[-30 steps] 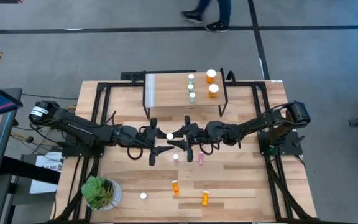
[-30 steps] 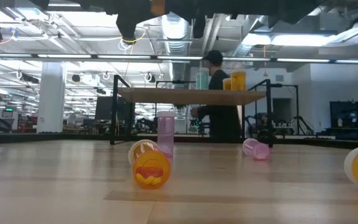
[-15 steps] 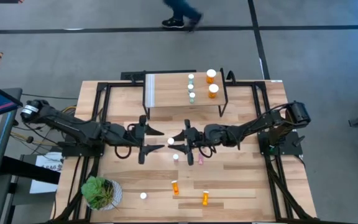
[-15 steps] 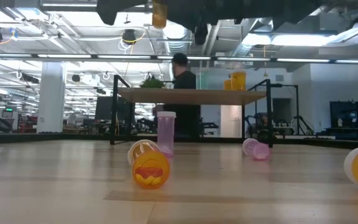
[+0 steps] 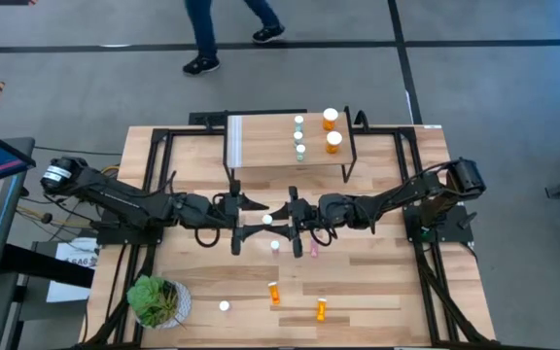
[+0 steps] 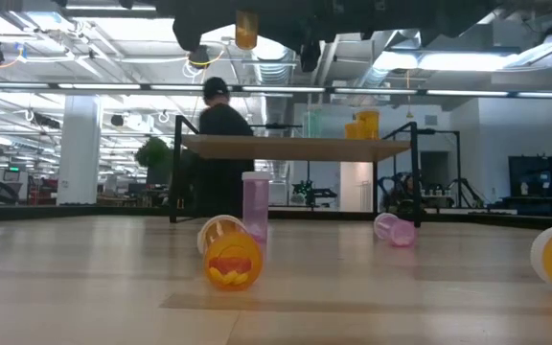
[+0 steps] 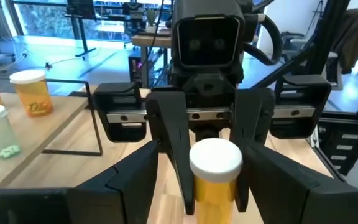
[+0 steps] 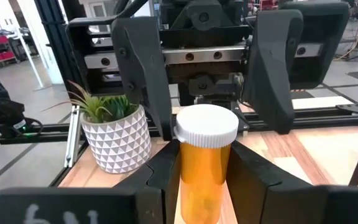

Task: Pick and place medicine bottles onto shelf by color
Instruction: Put the bottom right small orange pill bottle on the shelf

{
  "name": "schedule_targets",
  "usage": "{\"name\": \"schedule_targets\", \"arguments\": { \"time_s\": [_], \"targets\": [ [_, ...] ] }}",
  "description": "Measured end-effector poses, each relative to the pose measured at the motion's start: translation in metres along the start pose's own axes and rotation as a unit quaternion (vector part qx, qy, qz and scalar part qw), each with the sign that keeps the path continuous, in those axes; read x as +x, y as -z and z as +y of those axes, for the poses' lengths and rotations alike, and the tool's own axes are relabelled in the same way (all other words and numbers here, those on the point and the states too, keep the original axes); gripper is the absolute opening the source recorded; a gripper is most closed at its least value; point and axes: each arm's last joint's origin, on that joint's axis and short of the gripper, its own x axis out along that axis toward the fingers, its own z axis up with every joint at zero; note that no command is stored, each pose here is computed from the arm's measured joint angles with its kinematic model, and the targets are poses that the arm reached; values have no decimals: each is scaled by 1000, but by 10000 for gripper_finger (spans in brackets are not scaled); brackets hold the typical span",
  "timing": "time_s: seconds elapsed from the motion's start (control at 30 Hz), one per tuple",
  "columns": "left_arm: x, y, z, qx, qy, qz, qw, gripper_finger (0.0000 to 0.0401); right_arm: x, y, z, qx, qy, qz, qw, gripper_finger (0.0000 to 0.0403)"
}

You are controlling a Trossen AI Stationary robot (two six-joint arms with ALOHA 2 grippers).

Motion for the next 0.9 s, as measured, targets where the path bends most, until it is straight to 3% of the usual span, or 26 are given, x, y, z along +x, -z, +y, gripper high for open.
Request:
{"name": "schedule_targets", "arguments": {
  "time_s": [0.3,0.9],
  "targets": [
    [3,3,-1,-7,20,7,1000,217,0,0,0,-1,0,2,1000,133],
    [4,2,1,-10,7,-1,1000,206,0,0,0,0,1,3,1000,133]
  ]
}}
